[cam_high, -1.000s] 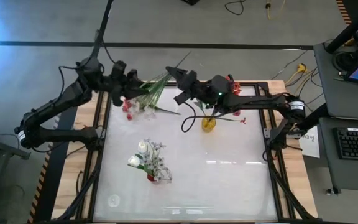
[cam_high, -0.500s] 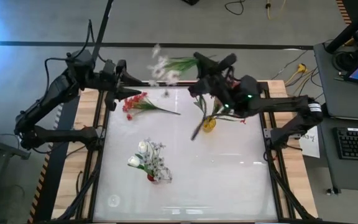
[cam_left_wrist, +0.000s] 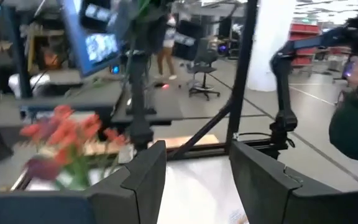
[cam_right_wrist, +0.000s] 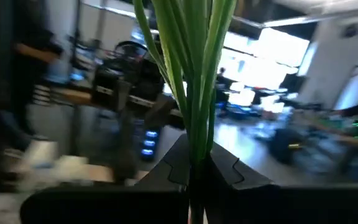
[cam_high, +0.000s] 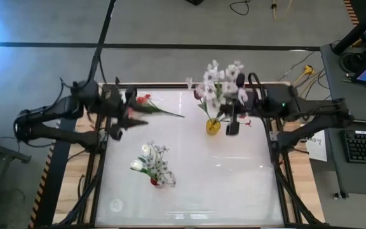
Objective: Sort flowers into vase by color
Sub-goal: Put the white flowers into the red vase
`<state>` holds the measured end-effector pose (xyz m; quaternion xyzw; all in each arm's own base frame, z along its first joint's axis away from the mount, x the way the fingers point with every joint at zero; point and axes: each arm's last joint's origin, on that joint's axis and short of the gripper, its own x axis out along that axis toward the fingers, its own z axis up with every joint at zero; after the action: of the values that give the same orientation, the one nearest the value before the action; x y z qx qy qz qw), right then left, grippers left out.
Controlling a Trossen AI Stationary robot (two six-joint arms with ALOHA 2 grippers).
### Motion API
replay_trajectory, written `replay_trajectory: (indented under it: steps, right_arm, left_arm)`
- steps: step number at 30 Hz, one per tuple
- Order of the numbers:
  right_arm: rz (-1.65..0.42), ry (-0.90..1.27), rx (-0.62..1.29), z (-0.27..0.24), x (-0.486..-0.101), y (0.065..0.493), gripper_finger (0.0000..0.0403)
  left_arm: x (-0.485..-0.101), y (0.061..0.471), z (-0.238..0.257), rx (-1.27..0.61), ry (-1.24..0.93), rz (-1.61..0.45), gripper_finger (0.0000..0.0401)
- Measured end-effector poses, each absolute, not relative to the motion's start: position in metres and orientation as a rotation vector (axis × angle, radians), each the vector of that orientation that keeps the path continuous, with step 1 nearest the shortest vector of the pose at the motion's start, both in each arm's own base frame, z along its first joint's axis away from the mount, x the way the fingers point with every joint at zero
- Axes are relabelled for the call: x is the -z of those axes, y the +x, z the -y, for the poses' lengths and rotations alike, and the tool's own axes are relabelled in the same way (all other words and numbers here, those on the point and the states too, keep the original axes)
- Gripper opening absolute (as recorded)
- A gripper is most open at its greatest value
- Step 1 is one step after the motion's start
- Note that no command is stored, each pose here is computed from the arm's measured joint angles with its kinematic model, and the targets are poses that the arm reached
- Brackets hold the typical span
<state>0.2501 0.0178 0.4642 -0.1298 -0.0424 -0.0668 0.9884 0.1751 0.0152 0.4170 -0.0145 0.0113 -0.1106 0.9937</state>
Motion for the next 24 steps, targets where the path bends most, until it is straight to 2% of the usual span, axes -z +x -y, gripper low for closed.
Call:
replay_trajectory:
  steps: [7, 11, 19, 24]
  right_arm:
    - [0.065, -0.166, 0.018, -0.055, -0.435, 0.248, 0.0013]
    - [0.045, -0.158, 0.012, -0.08, -0.408, 0.257, 0.0013]
    - [0.21, -0.042, -0.065, -0.11, -0.366, 0.257, 0.0013]
    - [0.302, 0.025, -0.033, -0.115, -0.341, 0.256, 0.0012]
  left_arm:
    - [-0.415, 0.19, 0.041, 0.112, 0.119, 0.024, 0.0164]
    - [-0.407, 0.205, 0.066, 0.138, 0.179, 0.044, 0.0164]
    - [-0.382, 0.257, 0.09, 0.153, 0.185, 0.057, 0.0164]
    - [-0.367, 0.287, 0.101, 0.156, 0.195, 0.045, 0.0164]
